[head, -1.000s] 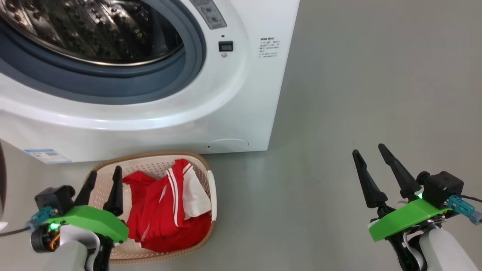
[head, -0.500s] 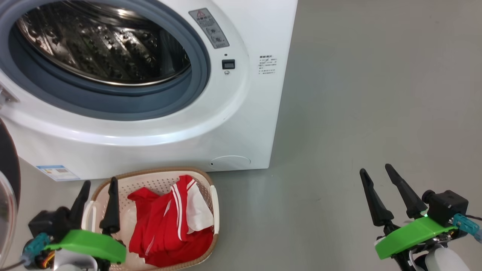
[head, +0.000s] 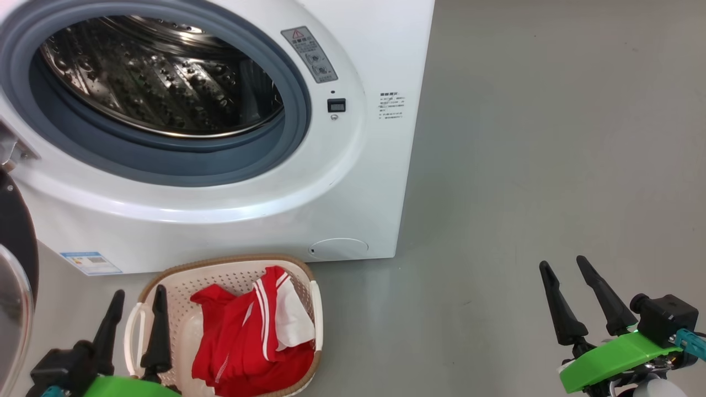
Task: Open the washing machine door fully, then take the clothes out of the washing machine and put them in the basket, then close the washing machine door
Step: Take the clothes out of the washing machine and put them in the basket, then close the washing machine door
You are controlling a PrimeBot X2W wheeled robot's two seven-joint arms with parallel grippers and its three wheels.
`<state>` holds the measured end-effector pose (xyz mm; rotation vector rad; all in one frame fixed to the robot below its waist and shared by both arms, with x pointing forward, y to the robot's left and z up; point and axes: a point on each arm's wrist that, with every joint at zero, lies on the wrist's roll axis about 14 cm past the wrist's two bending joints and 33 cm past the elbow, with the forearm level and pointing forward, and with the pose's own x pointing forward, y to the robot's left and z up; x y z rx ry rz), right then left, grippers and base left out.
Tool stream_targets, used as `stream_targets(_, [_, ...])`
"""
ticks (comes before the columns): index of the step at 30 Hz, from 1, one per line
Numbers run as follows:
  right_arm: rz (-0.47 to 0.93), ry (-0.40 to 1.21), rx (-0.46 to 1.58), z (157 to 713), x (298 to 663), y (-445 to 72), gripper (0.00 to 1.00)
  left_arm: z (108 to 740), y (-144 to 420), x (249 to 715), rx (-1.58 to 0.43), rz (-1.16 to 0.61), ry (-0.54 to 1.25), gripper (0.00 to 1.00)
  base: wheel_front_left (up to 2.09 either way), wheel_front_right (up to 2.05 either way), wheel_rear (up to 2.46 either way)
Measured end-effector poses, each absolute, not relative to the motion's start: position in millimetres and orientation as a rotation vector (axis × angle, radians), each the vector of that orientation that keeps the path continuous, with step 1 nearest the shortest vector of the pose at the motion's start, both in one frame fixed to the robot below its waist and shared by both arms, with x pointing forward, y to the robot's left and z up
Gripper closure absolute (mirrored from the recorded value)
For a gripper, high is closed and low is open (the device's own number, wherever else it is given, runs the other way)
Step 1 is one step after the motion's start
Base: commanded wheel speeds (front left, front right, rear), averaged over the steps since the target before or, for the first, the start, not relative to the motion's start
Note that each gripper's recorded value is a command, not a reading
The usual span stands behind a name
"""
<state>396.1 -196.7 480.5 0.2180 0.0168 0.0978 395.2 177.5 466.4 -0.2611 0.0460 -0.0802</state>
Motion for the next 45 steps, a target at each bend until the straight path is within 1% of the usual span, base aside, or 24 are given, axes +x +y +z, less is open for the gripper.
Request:
stream_targets(6, [0.087, 0.013, 0.220, 481.0, 395.5, -199.8, 0.00, 466.6, 179.4, 388.7, -0.256, -0.072, 0.042, 0.00, 0.00, 0.00, 0.00])
stream_targets(21, [0.083, 0.019, 0.225, 478.3, 397.7, -199.8, 0.00, 465.1, 177.9, 389.3, -0.250, -0.069, 0.045, 0.00, -0.07, 0.07, 0.00])
stream_targets(26, [0.085, 0.018, 0.225, 478.8, 397.9, -199.3, 0.00, 465.6, 177.7, 389.1, -0.245, -0.071, 0.043, 0.00, -0.86, 0.86, 0.00])
stream_targets(36, [0.091, 0.015, 0.225, 480.0, 398.8, -197.3, 0.00, 471.5, 177.0, 388.7, -0.245, -0.075, 0.026, 0.00, -1.43, 1.43, 0.00])
stream_targets(45, [0.097, 0.010, 0.226, 481.7, 399.2, -195.4, 0.00, 474.7, 176.0, 387.5, -0.244, -0.079, 0.017, 0.00, -0.40, 0.40, 0.00])
